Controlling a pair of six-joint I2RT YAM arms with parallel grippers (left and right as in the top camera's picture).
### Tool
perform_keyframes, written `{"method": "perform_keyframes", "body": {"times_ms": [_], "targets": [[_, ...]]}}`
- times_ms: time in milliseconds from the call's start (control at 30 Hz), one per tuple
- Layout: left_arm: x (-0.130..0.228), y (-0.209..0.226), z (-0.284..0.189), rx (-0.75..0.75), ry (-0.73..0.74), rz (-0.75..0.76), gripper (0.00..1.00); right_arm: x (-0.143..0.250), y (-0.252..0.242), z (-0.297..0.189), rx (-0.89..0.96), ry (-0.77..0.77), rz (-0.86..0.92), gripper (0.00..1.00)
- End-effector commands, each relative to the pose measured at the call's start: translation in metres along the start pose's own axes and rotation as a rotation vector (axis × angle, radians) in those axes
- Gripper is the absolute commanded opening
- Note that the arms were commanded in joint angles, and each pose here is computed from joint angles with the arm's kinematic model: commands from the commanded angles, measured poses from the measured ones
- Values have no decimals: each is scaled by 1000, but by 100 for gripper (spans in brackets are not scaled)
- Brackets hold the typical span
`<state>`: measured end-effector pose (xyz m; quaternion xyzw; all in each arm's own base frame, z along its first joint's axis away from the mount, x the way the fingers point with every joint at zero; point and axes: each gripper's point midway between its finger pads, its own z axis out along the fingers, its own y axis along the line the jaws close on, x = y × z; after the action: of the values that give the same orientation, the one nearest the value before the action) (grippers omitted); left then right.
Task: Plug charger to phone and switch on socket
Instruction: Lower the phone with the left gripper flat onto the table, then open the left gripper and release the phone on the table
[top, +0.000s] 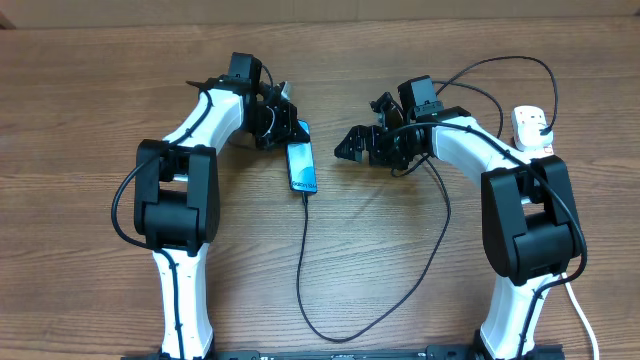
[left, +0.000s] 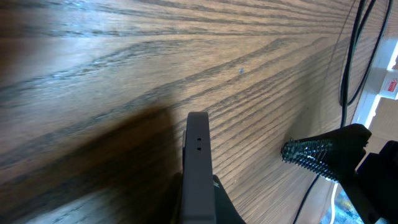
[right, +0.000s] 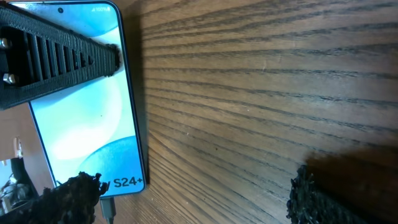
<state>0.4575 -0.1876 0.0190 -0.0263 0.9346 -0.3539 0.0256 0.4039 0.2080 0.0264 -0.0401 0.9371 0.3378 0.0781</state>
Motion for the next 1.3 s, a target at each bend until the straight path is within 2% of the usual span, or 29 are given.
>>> {"method": "perform_keyframes", "body": {"times_ms": [0, 300, 600, 867, 1267], "targets": [[2, -9, -2, 22, 1, -6, 4, 9, -36, 7, 150, 13, 33, 100], [8, -16, 5, 21, 20, 8, 4, 13, -51, 4, 234, 21, 47, 100], [10, -16, 9, 6, 25, 7, 5, 16, -51, 4, 236, 31, 54, 100], [17, -4, 23, 3, 62, -95, 4, 16, -51, 4, 236, 32, 55, 100], [22, -8, 24, 37, 87, -134, 5, 17, -52, 4, 237, 34, 56, 100]]}}
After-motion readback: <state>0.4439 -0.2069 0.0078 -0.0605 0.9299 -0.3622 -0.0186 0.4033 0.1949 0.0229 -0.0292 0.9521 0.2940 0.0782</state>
